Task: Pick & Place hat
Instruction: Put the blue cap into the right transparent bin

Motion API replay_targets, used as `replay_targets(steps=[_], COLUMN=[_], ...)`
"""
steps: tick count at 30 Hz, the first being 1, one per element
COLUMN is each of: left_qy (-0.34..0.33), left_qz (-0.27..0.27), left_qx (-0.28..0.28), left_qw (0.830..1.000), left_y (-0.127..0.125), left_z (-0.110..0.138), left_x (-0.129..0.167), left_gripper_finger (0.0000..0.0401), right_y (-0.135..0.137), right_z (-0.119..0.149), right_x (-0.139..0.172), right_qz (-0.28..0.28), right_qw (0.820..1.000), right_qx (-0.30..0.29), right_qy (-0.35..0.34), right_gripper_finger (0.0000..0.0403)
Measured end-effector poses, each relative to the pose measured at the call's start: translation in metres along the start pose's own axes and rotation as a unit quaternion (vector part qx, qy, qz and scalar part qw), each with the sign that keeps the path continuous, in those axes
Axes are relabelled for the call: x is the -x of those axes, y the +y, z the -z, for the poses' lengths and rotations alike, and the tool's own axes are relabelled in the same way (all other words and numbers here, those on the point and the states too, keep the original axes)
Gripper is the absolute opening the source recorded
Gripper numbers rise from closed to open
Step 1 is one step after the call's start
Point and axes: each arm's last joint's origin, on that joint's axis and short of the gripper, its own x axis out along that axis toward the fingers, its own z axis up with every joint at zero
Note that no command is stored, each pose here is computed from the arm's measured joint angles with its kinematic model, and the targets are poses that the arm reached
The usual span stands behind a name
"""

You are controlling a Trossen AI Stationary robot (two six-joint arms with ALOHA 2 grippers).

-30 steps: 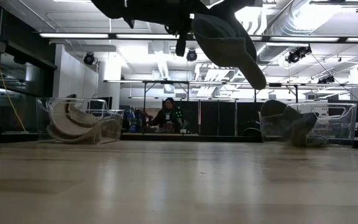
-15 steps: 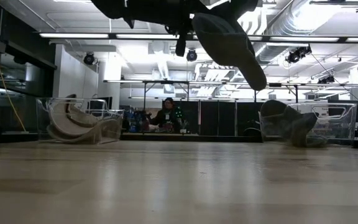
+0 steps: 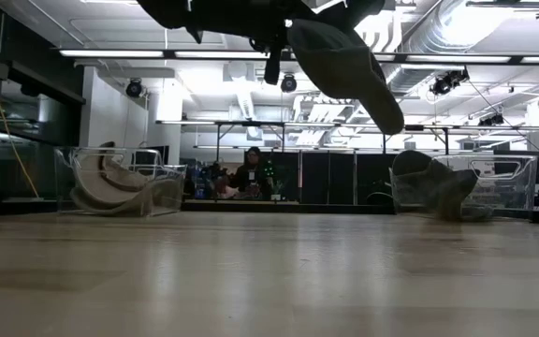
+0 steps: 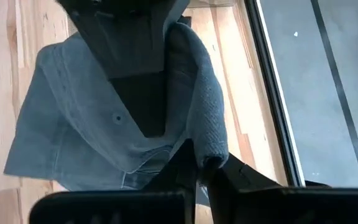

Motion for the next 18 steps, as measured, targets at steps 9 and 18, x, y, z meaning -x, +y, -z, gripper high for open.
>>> replay_targets(steps=[9,18], left_qy=[0.030,0.074], left_qz=[0.013,0.027], left_qx=[-0.031,-0.036], left_qw=[0.999,0.996], left_y=[-0.0010,-0.0068], left_z=[0.0016,-0.0005], left_x=[0.0001,0.0069], left_gripper_finger=[0.0090,0.0237], right_y=[-0.0013,-0.0021], right_z=[0.0046,0.0087], right_x=[0.0001,0.0005], right_qz=[0.026,0.040], right_qw=[0.999,0.997], right_qx=[0.019,0.040], right_qy=[0.025,0.048], right_gripper_finger=[0.0009,0.0008])
